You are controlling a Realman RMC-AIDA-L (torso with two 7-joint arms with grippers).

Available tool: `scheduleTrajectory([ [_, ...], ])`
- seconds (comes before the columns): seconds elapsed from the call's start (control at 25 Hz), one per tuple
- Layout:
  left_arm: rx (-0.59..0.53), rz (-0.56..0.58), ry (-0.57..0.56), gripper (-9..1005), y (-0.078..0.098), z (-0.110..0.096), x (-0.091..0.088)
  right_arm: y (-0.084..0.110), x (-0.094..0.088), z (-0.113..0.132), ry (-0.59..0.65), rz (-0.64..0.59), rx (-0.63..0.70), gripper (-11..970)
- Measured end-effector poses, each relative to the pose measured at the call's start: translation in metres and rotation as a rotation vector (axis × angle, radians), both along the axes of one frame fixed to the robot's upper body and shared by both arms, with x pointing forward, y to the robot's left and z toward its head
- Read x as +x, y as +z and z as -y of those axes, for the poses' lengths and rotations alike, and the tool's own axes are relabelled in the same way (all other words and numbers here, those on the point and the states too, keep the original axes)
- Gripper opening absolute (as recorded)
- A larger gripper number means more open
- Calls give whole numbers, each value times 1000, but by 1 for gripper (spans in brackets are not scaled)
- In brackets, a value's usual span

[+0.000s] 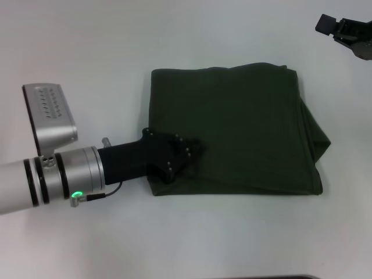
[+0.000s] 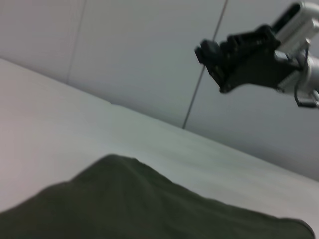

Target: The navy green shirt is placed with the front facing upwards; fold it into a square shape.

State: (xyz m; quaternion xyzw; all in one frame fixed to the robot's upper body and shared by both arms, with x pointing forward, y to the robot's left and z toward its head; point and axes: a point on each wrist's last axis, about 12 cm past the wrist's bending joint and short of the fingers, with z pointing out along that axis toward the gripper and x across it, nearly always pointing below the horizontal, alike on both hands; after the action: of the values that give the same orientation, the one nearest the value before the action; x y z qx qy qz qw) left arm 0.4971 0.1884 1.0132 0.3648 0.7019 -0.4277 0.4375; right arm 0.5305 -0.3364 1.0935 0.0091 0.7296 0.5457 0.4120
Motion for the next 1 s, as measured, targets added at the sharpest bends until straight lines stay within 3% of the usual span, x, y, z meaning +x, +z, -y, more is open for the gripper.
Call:
scheduleTrajectory([
  [0.28, 46, -10, -82, 83, -4, 8, -5, 1, 3, -1, 2, 2, 1, 64],
  [0.72, 75, -24, -93, 85, -7, 11, -5, 2, 3, -2, 1, 3, 5, 65],
  [1.0, -43, 27, -103, 86, 13, 2, -2, 2, 3, -1, -3, 5, 4, 65],
])
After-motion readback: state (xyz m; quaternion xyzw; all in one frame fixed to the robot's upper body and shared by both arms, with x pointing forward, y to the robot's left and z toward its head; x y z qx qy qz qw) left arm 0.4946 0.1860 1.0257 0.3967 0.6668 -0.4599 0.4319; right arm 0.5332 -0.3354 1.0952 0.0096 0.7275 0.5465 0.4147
